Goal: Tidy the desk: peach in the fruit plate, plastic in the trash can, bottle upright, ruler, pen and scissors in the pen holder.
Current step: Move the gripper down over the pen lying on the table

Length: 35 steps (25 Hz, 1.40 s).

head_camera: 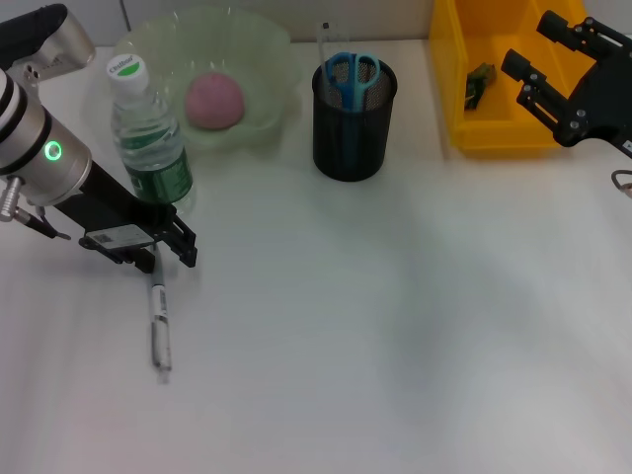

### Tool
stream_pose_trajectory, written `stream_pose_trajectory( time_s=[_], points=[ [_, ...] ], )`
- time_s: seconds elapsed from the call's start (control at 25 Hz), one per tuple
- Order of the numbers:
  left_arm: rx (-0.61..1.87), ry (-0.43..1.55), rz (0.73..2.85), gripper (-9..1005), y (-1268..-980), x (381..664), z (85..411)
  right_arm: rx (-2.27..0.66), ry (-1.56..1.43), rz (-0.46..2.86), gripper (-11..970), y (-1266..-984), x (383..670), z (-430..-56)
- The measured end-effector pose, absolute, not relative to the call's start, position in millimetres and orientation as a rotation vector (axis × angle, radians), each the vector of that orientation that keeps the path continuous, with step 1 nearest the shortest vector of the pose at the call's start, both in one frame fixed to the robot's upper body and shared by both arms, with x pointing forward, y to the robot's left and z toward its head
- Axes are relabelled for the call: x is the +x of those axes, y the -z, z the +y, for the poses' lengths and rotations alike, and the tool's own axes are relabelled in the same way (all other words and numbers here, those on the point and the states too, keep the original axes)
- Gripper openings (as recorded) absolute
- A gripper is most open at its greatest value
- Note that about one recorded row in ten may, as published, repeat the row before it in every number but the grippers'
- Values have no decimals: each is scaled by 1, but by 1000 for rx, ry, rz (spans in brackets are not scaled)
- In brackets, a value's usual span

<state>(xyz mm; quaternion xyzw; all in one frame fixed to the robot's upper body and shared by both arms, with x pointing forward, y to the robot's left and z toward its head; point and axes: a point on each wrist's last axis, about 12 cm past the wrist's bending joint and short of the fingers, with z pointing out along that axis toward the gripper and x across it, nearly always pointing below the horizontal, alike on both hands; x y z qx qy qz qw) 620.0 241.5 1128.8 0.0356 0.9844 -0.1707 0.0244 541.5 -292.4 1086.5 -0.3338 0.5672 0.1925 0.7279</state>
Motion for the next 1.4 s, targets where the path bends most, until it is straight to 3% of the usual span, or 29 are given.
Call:
stream_pose_trajectory(
  time_s=[1.4],
  points=[
    [245,435,3046,534,-1149,626,233,-724,-407,1234,497,-1089,545,-292]
  ],
)
